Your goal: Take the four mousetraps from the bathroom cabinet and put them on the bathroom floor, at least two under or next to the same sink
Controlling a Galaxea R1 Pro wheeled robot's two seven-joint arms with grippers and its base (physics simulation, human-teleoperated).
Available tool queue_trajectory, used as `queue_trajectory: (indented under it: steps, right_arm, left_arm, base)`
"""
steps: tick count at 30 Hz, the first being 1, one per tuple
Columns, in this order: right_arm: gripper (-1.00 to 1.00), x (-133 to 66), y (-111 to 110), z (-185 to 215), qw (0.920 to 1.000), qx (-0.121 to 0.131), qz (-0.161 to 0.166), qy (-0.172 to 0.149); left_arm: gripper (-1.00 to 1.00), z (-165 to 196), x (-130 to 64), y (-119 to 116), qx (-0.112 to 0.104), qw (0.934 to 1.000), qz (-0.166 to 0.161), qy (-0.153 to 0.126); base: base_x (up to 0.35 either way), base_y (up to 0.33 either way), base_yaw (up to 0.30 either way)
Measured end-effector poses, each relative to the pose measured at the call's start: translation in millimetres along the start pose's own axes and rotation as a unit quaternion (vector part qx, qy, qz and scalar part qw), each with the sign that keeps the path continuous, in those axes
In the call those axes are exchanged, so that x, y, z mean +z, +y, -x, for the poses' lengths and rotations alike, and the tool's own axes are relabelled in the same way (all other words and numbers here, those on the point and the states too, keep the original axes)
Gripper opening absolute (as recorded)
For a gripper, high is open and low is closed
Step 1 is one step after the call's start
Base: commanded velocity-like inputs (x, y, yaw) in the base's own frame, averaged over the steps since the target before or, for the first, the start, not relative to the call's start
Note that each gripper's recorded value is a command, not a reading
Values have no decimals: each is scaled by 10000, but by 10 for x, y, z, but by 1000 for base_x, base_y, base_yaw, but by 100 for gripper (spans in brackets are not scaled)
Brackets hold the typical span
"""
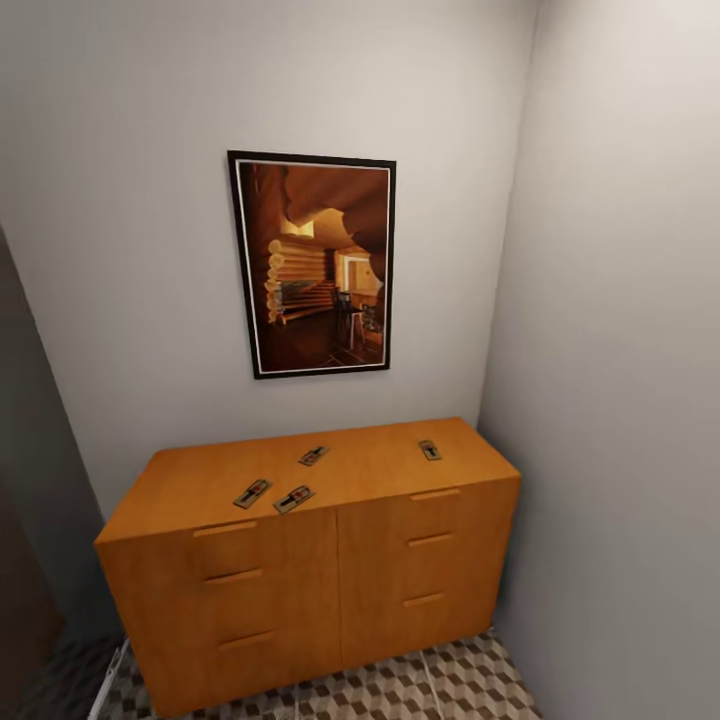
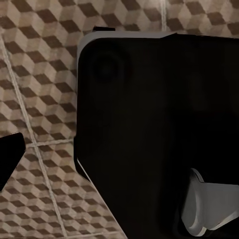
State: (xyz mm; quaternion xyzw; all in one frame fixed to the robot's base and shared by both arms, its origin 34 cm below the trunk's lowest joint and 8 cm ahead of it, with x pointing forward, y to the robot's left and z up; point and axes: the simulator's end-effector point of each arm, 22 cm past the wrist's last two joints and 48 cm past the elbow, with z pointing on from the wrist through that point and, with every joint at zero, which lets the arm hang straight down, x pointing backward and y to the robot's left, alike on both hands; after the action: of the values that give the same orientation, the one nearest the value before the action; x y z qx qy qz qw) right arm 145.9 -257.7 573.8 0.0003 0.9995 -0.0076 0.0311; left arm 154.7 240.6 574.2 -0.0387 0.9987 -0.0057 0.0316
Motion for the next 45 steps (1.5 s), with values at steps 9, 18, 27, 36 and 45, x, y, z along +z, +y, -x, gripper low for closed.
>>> queue_trajectory:
  steps: [9,18,27,36,45]
  right_arm:
    - [100,0,-1,-1,10000,-1,0,3]
    - [100,0,-1,-2,10000,6,2,4]
    - [100,0,-1,-3,10000,6,4,5]
    - [100,-1,-1,-4,10000,6,4,3]
    - [100,0,-5,-4,10000,10,1,5]
  left_arm:
    - [100,0,0,-1,1,10000,-3,0]
    - [100,0,0,-2,0,10000,-3,0]
    - [100,0,0,0,-1,10000,-3,-1]
    - [100,0,-1,10,-7,10000,2,-3]
    - [100,1,0,9,-6,10000,2,-2]
  base:
    - [0,0,222]
    - [0,0,54]
    - [15,0,9]
    - [180,-39,1]
    - [187,-89,0]
